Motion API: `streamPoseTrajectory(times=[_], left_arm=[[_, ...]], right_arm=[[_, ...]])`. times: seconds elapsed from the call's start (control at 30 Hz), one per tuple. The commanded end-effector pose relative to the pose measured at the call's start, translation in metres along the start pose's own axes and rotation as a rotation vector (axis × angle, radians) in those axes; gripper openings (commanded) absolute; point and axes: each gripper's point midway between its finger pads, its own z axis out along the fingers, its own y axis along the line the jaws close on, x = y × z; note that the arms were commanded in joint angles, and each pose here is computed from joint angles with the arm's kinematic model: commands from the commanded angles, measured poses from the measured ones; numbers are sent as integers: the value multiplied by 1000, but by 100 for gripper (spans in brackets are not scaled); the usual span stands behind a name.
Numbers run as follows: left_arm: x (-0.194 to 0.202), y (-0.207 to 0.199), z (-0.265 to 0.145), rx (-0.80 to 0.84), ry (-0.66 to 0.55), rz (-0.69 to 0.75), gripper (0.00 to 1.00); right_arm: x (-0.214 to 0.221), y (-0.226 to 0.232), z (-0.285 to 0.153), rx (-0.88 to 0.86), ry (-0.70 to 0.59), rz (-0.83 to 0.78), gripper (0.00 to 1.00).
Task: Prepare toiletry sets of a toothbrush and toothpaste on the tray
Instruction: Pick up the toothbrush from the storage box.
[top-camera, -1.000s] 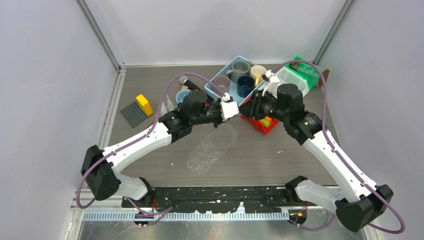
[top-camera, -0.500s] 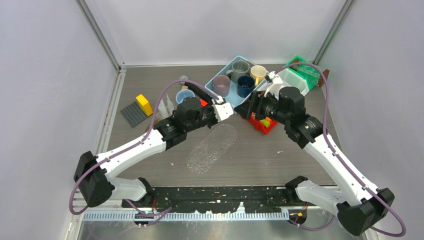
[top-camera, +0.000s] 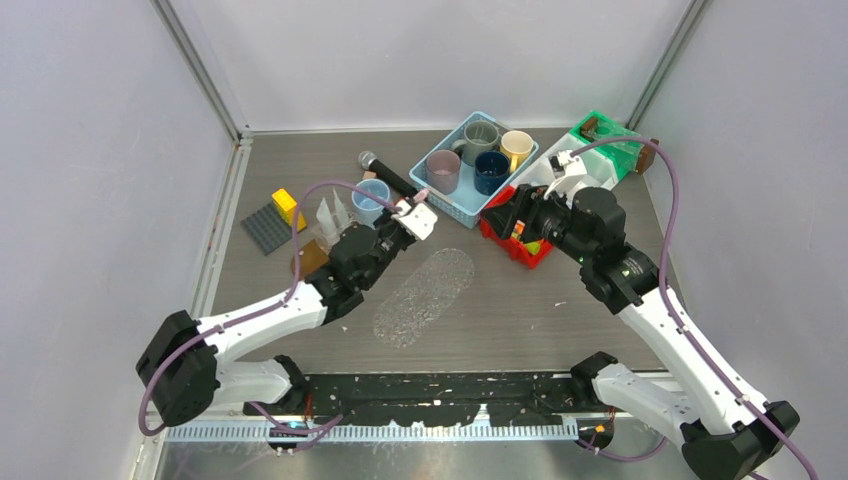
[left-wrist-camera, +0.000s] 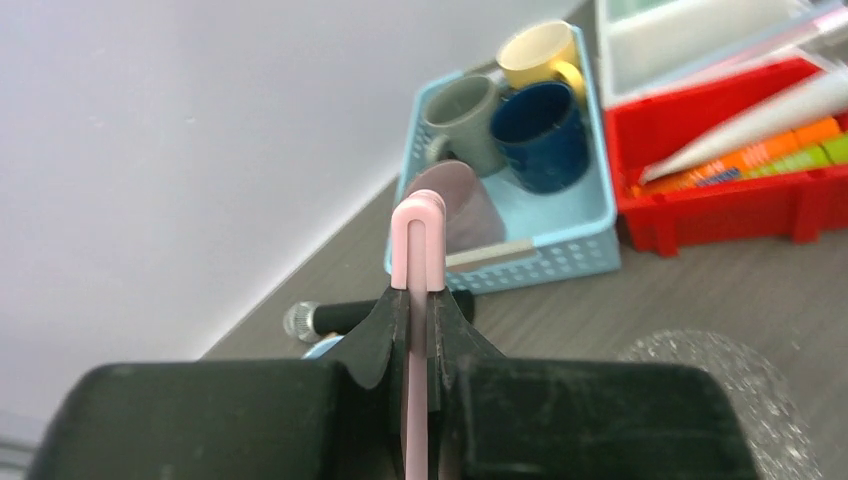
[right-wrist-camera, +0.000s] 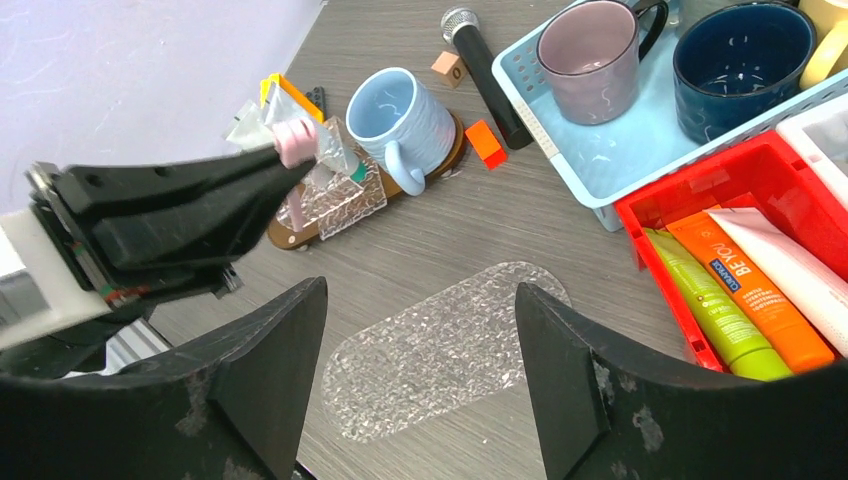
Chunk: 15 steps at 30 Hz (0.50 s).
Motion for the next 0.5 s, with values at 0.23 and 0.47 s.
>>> streamPoseTrajectory(times=[0.23,0.47], left_arm=[[-27,91,-13,-340,-225,-112,4],[-8,103,-9,-339,-219,-138,8]], right_arm=[[-3,-3,-1,5,-38,-47,76],[-1,-5,-1,10,-33,-62,76]])
